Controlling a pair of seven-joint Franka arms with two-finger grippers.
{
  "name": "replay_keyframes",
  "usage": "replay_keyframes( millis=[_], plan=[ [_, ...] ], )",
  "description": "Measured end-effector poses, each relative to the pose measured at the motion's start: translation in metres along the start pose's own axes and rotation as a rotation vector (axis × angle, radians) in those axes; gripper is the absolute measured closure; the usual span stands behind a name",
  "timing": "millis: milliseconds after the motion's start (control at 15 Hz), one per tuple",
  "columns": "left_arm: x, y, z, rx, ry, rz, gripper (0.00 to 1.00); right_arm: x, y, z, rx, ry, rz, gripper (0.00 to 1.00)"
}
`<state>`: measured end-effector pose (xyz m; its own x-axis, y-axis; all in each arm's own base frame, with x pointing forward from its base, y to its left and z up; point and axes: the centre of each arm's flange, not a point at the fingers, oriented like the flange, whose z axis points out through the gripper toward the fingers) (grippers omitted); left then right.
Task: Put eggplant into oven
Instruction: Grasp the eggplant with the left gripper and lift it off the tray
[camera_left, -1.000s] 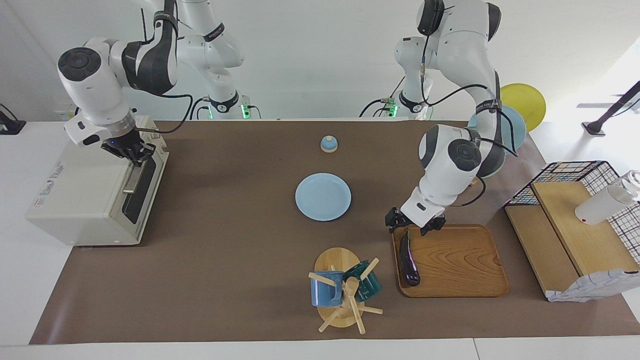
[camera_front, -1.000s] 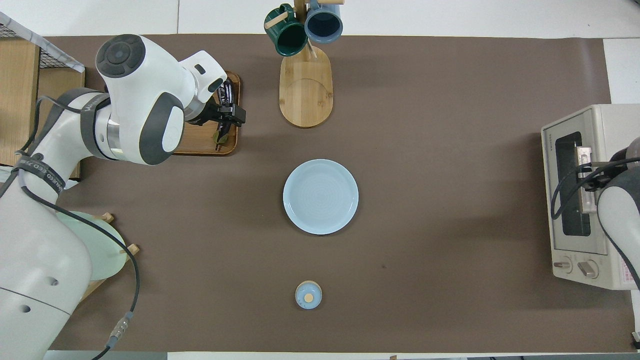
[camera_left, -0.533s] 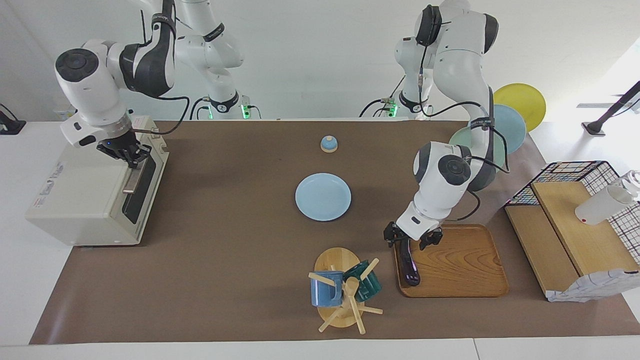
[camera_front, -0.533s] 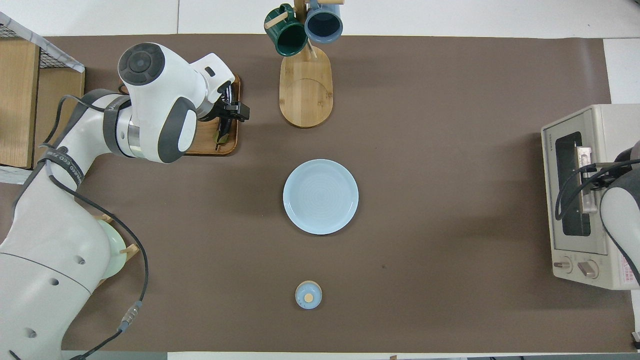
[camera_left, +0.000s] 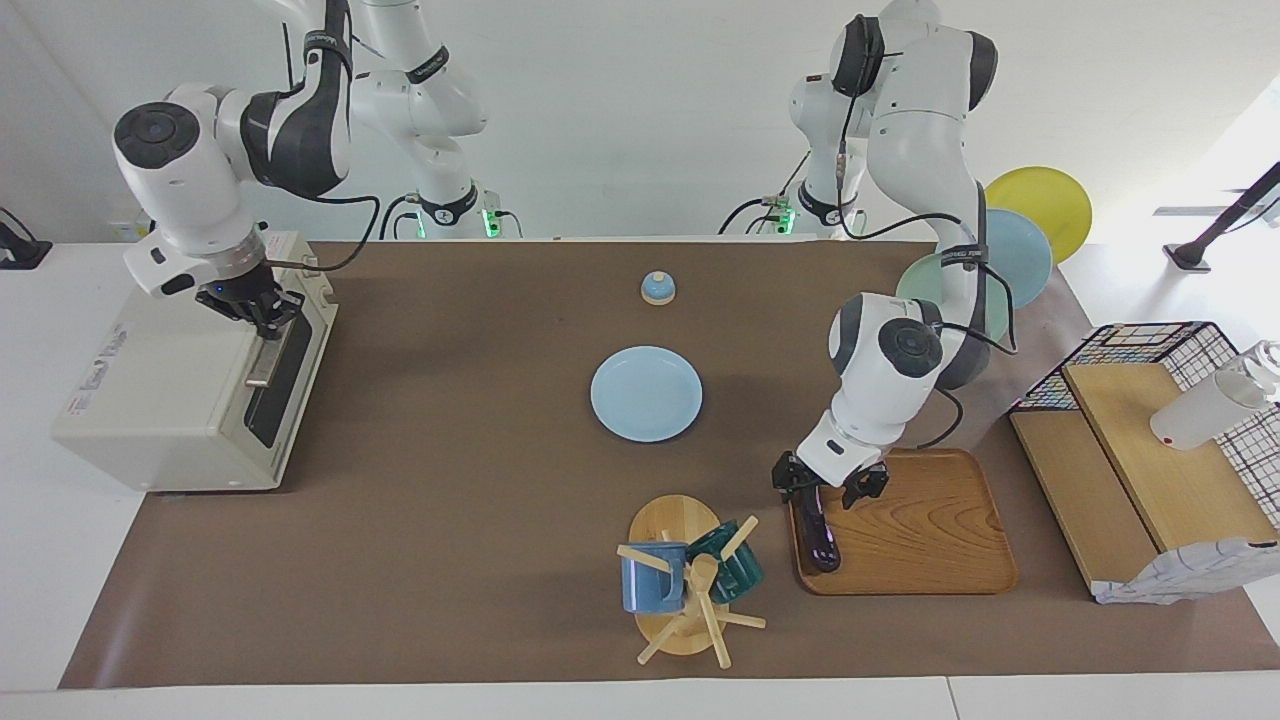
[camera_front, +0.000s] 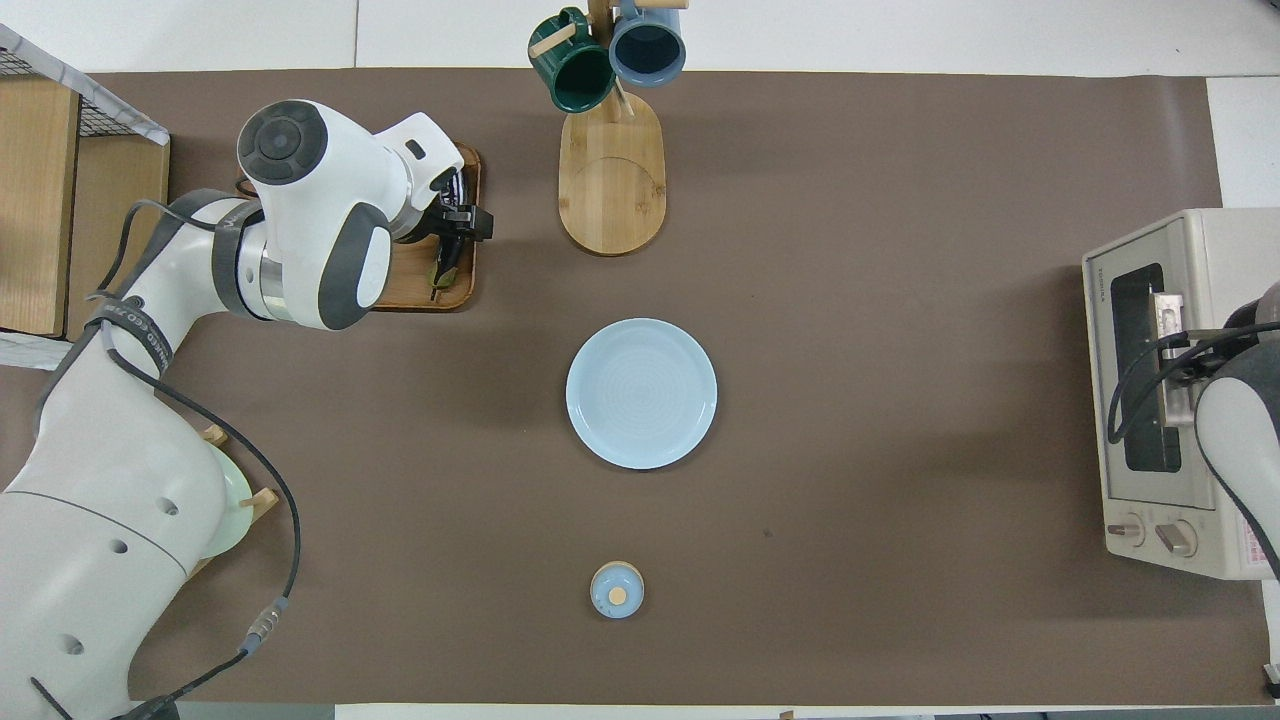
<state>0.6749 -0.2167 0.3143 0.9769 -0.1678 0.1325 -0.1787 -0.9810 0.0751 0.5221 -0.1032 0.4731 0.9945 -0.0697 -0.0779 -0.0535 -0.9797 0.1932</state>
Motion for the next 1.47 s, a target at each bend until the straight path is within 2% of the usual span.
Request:
replay_keyframes(
  millis=[67,267,400,600,667,800,867,933,1000,1133,1333,1467],
  plan=[
    [0.0,-0.004,0.001,0.001,0.001,-0.001,0.08,0.0,0.0,0.001,0.0,0.0,0.0,0.99],
    [0.001,-0.01,0.001,0.002,0.008,-0.008,0.14,0.0,0.001,0.001,0.0,0.001,0.001,0.99],
    [0.001,-0.014,0.001,0.003,0.011,-0.011,0.23,0.0,0.001,0.002,0.001,0.003,0.001,0.99],
    [0.002,-0.014,0.001,0.003,0.013,-0.011,0.27,-0.002,0.0,0.002,0.004,0.016,-0.001,0.99],
    [0.002,-0.014,0.001,0.002,0.013,-0.011,0.33,-0.003,-0.002,0.002,0.007,0.022,-0.005,0.99],
    [0.001,-0.014,0.001,0.002,0.014,-0.011,0.35,-0.005,-0.017,0.002,0.012,0.029,-0.033,0.99],
    [0.0,-0.014,0.003,0.002,0.013,-0.01,0.43,-0.005,-0.029,0.003,0.013,0.03,-0.054,0.99],
    [-0.001,-0.014,0.006,0.002,0.014,-0.01,0.56,-0.005,-0.04,0.004,0.014,0.03,-0.074,0.99],
    [-0.003,-0.014,0.009,0.002,0.013,-0.008,0.62,-0.005,-0.048,0.006,0.019,0.032,-0.086,0.99],
    [-0.005,-0.012,0.011,0.001,0.016,-0.003,0.66,-0.005,-0.059,0.011,0.05,0.041,-0.091,0.99],
    [-0.005,-0.012,0.011,0.001,0.014,-0.001,0.66,-0.006,-0.07,0.018,0.077,0.05,-0.095,0.99],
    [-0.004,-0.012,0.006,0.003,-0.01,-0.002,0.66,-0.005,-0.078,0.024,0.094,0.052,-0.1,0.99]
  ],
)
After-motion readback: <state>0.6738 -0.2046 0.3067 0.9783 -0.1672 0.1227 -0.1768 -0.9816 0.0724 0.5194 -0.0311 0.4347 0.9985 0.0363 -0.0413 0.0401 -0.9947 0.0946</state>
